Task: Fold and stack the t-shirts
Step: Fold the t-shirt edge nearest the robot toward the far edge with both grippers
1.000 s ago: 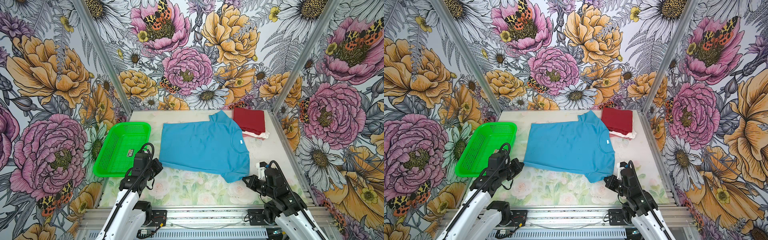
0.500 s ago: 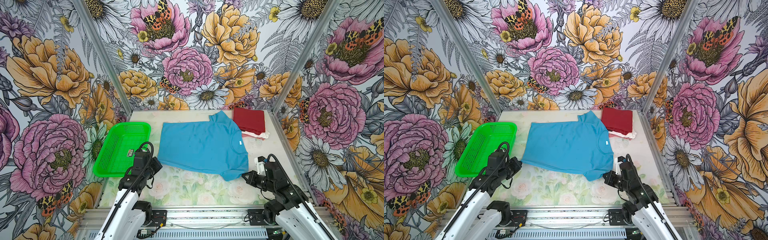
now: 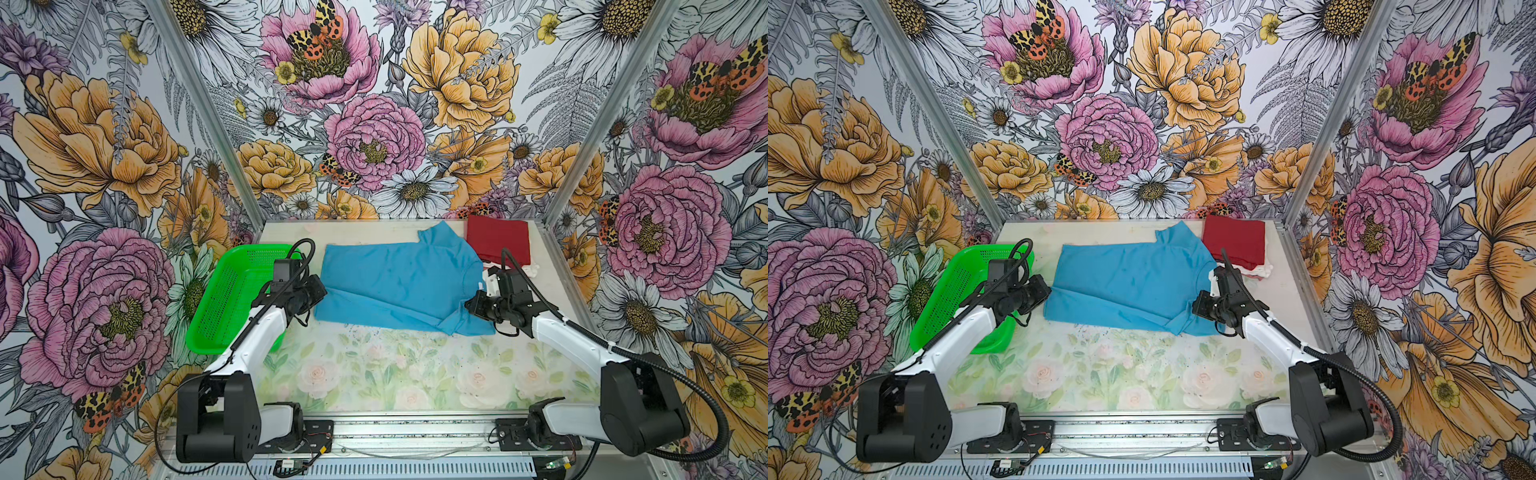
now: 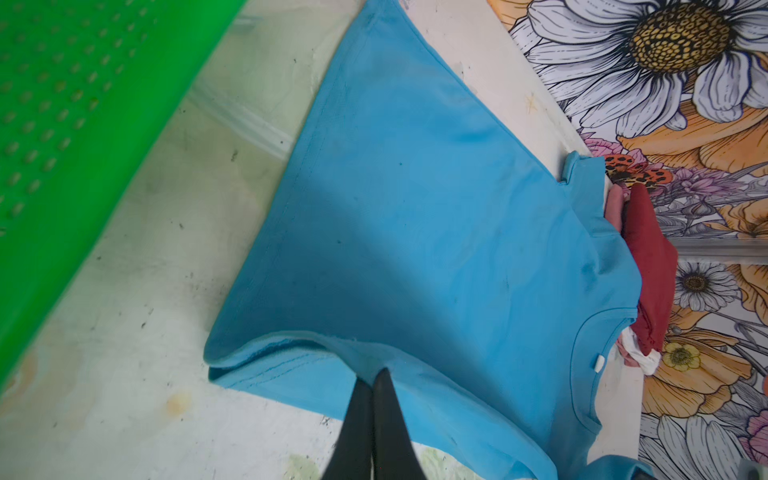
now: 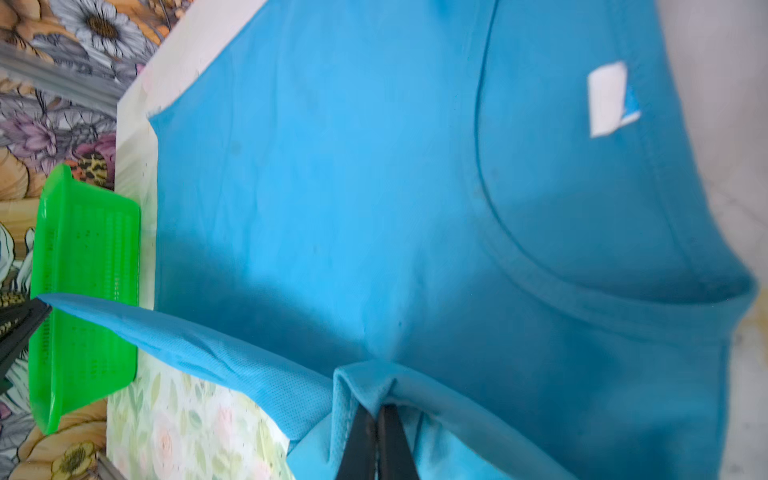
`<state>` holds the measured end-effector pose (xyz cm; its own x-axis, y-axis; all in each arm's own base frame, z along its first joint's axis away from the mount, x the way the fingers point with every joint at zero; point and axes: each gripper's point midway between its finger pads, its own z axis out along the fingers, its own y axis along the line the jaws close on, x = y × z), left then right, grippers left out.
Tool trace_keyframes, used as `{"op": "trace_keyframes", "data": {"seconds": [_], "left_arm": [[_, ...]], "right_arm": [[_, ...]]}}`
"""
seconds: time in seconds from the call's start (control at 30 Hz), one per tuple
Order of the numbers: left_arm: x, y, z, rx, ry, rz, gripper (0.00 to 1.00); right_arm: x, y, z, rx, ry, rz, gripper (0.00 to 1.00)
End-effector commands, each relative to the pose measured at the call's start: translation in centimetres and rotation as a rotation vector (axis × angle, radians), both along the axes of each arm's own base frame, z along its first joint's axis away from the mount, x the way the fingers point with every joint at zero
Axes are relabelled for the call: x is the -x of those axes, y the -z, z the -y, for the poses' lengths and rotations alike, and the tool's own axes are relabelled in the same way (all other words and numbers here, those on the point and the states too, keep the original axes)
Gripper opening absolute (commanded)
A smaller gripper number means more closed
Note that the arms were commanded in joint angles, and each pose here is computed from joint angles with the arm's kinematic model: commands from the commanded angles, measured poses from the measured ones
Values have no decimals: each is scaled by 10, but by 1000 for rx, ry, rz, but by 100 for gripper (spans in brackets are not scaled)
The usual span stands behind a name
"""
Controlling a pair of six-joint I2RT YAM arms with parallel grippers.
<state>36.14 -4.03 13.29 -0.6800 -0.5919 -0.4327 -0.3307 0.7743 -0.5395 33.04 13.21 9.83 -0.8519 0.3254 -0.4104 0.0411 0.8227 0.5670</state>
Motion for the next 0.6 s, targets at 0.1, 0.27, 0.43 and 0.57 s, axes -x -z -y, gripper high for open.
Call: {"op": "trace_keyframes", "data": {"seconds": [0.1, 0.27, 0.43, 0.57], "left_arm": [[-36, -2, 0, 11, 18, 36, 0], [-51, 9, -4, -17, -4, 8, 0], [-59, 16, -4, -13, -5, -17, 0], [-63, 23, -4, -18, -1, -41, 0]], "right_arm": [[-58, -12, 0, -16, -36, 81, 0], [-90, -7, 2, -11, -34, 80, 0], [-114, -4, 7, -5, -16, 82, 0], [-125, -1, 8, -8, -12, 81, 0]]}}
